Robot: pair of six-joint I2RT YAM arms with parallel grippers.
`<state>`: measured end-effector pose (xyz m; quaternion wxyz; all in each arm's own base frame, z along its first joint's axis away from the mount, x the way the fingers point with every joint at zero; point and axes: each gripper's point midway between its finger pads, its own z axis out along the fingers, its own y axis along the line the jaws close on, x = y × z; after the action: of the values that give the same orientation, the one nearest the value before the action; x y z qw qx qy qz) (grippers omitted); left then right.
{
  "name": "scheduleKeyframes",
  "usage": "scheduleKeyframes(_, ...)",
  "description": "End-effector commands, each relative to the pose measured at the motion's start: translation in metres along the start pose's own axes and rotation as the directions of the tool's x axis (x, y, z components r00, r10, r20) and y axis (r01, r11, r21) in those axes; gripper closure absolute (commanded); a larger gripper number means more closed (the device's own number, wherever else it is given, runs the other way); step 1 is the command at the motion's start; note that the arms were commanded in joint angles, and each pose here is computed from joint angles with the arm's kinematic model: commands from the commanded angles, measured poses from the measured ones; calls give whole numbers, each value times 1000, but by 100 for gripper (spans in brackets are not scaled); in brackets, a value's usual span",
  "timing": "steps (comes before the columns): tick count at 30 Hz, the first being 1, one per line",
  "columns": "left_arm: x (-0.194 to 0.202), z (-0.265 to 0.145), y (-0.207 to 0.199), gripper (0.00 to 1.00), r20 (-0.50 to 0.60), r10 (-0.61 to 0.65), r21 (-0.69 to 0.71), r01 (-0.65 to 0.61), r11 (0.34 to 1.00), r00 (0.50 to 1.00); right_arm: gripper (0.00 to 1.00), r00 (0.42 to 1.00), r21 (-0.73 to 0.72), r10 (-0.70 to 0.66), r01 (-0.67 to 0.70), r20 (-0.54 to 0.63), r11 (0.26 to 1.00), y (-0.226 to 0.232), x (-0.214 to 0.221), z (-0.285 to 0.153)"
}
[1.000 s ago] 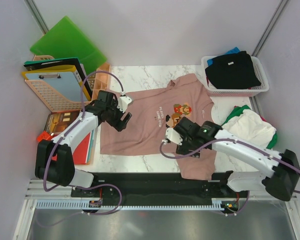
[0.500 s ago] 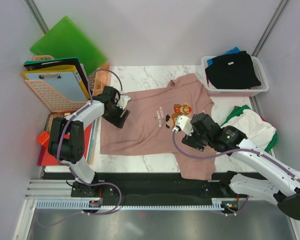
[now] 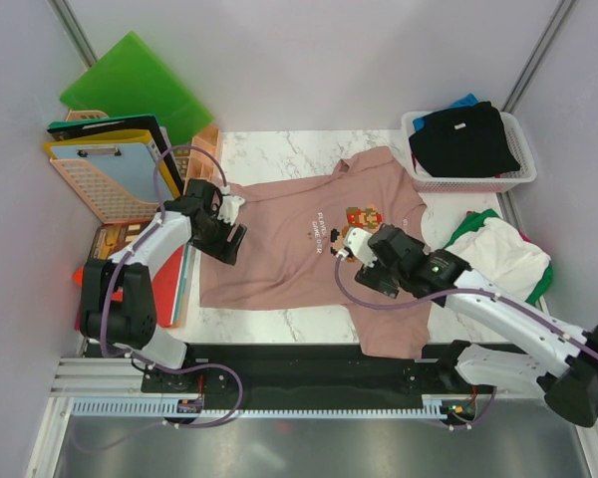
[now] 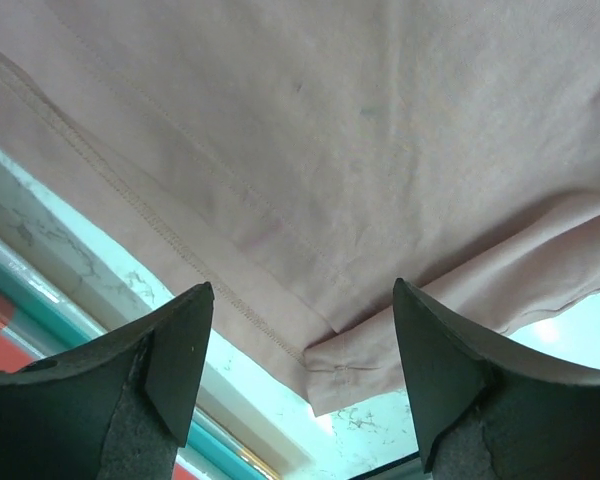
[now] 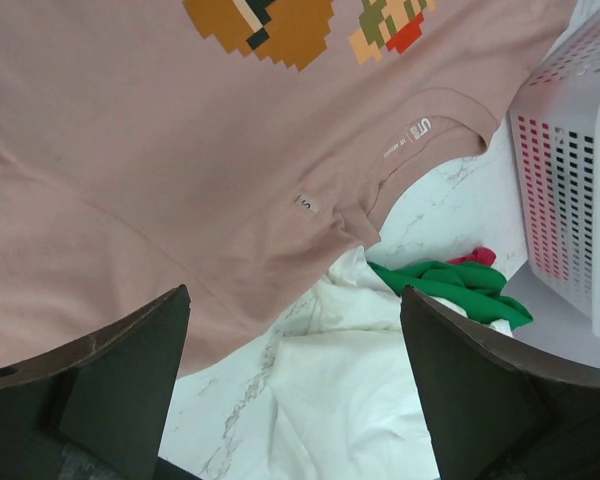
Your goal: Fold and stack the t-shirts
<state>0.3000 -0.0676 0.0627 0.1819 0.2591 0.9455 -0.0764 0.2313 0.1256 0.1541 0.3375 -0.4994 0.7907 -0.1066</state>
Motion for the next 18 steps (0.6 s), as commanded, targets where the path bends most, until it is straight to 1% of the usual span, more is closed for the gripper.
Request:
scheduleKeyframes(1, -22, -20, 10, 20, 116, 42, -77, -34, 996, 992, 6, 993, 128, 96, -88, -61, 988, -20, 4, 22)
scheduleKeyframes(2, -25, -23, 12, 20, 128, 46, -89, -34, 995, 991, 5, 990, 124, 117, -107, -80, 987, -21, 3, 27)
scheduleKeyframes(4, -34, -34, 16, 20, 184, 64, -128, -41, 991, 981, 3, 982, 64, 169, -164, -81, 984, -21, 1, 33)
scheduleKeyframes(5, -33, -35, 16, 20, 195, 68, -141, -41, 989, 978, 3, 981, -3, 178, -179, -81, 984, -13, 0, 35)
scheduleKeyframes(7, -41, -48, 20, 20, 261, 99, -189, -50, 981, 960, 2, 976, -29, 198, -202, -95, 979, -17, 3, 38)
scheduleKeyframes(8, -36, -47, 21, 20, 266, 104, -200, -51, 978, 958, 2, 975, -17, 203, -206, -93, 978, -21, 2, 40)
scheduleKeyframes(9, -46, -52, 28, 20, 313, 125, -246, -47, 968, 941, 2, 974, 9, 204, -205, -100, 979, -27, 4, 42)
scheduleKeyframes(10, -48, -56, 30, 19, 337, 134, -270, -41, 962, 932, 2, 972, 25, 203, -201, -121, 979, -32, 6, 49)
scheduleKeyframes(11, -51, -61, 32, 19, 358, 140, -289, -33, 957, 923, 2, 973, 51, 201, -197, -114, 979, -41, 1, 54)
scheduleKeyframes(12, -54, -64, 37, 18, 364, 139, -314, -20, 949, 921, 2, 967, 78, 218, -209, -129, 975, -51, 3, 58)
scheduleKeyframes(13, -59, -65, 42, 18, 373, 136, -330, -6, 944, 918, 2, 963, 88, 230, -219, -142, 972, -61, -5, 69)
scheduleKeyframes(15, -71, -66, 47, 18, 379, 119, -334, 16, 942, 918, 2, 935, 127, 323, -306, -147, 944, -85, -9, 80)
scheduleKeyframes(16, -76, -66, 48, 18, 386, 118, -334, 19, 943, 915, 2, 924, 111, 364, -352, -116, 929, -100, -28, 90)
scheduleKeyframes(18, -85, -67, 52, 18, 386, 120, -335, 18, 942, 914, 2, 886, 77, 447, -441, -123, 894, -117, -31, 101)
